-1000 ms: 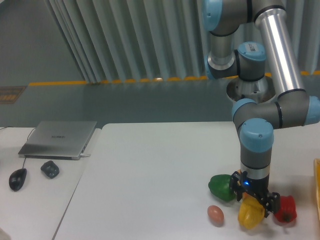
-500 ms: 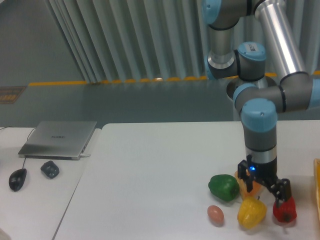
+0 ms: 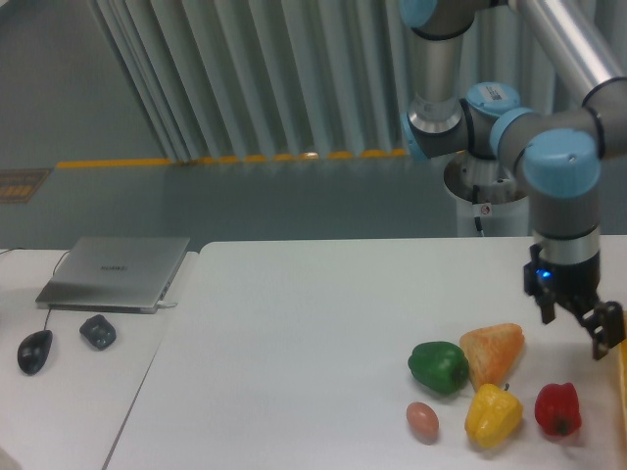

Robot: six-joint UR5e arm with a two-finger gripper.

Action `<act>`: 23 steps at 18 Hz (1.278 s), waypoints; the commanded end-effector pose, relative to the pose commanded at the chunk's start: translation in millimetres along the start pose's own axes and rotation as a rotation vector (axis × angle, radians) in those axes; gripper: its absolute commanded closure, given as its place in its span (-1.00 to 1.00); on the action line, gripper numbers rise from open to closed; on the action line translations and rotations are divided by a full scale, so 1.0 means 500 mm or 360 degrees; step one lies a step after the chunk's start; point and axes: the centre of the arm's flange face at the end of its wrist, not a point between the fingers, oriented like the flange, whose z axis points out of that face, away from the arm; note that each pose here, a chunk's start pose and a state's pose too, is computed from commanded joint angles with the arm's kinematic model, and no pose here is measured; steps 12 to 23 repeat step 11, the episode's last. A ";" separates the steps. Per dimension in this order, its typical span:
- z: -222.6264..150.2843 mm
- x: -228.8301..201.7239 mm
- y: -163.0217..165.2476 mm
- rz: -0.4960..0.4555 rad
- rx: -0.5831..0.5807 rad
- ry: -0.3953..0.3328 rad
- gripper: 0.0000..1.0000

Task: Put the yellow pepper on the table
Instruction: 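Raise the open gripper up away from the yellow pepper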

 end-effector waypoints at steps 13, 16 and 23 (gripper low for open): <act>-0.019 -0.006 0.052 0.0053 -0.0053 -0.0021 -1.00; -0.019 -0.006 0.052 0.0053 -0.0053 -0.0021 -1.00; -0.019 -0.006 0.052 0.0053 -0.0053 -0.0021 -1.00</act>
